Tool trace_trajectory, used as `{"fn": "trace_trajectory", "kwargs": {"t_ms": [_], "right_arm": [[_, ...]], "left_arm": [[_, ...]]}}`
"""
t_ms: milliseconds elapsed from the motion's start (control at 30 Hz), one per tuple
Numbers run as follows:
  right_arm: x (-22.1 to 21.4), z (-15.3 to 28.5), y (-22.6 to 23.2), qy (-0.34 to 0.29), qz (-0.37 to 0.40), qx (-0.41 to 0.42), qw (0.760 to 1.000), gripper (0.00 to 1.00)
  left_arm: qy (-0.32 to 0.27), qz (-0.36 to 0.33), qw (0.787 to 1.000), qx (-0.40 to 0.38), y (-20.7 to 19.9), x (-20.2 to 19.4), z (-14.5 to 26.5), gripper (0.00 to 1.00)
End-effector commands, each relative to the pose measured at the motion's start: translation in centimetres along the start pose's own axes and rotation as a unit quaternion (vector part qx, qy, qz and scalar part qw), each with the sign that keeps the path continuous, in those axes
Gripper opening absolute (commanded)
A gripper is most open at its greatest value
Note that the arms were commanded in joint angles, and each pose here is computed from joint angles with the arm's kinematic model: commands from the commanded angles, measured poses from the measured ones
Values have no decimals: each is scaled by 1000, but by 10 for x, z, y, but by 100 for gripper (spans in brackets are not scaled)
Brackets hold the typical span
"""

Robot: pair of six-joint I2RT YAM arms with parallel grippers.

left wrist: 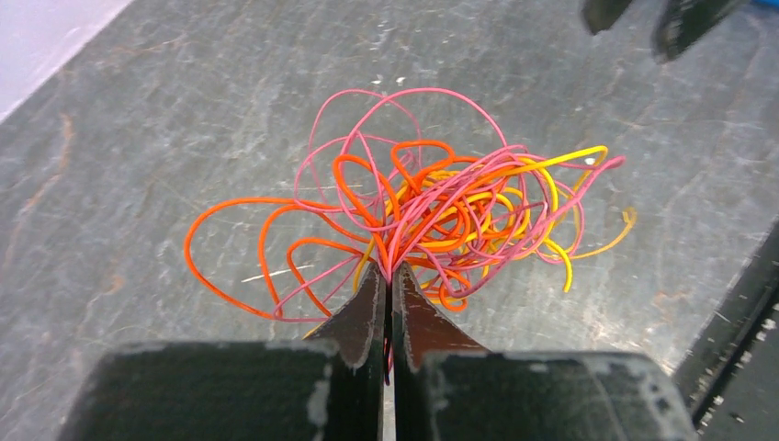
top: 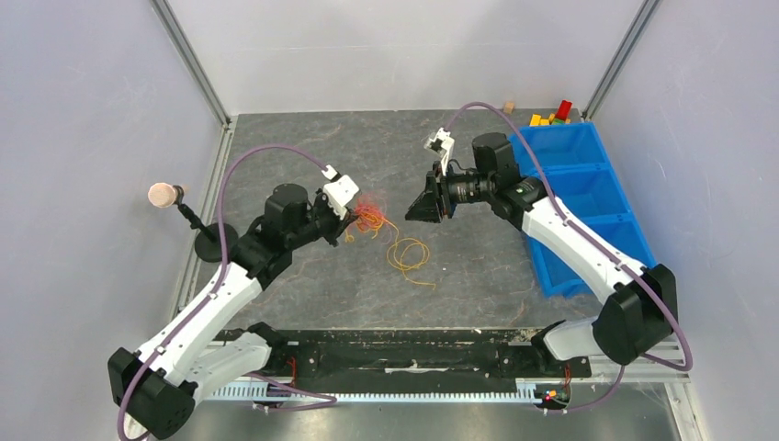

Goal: Untangle the cables

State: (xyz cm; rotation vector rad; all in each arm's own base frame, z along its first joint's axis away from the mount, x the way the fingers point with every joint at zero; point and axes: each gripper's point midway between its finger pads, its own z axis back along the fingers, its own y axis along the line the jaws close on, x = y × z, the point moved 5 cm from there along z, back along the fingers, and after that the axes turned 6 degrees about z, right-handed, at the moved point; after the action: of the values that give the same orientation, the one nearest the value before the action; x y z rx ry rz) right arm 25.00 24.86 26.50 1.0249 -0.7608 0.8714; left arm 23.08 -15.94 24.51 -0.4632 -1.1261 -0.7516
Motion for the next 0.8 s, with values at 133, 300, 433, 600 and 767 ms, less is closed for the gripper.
{"fn": "trace_trajectory", "kwargs": {"t_ms": [133,300,433,600,767], "right_arm": [[22,12,13,-131,-34,-43,990,36],[24,-3,8,-140,-82,-50,986,36],[22,-20,5,-130,-81,-64,986,33],[19,-40,-1,-104,-67,-91,988,33],[24,-49,-12,-102,-73,-110,986,31]], "left_arm": [[10,45,992,115,26,11,-8,2],[17,100,987,121,22,11,-14,2],[17,134,984,118,20,15,-18,2],[22,162,981,106,14,18,-24,2],[15,176,980,93,10,23,-25,2]]}}
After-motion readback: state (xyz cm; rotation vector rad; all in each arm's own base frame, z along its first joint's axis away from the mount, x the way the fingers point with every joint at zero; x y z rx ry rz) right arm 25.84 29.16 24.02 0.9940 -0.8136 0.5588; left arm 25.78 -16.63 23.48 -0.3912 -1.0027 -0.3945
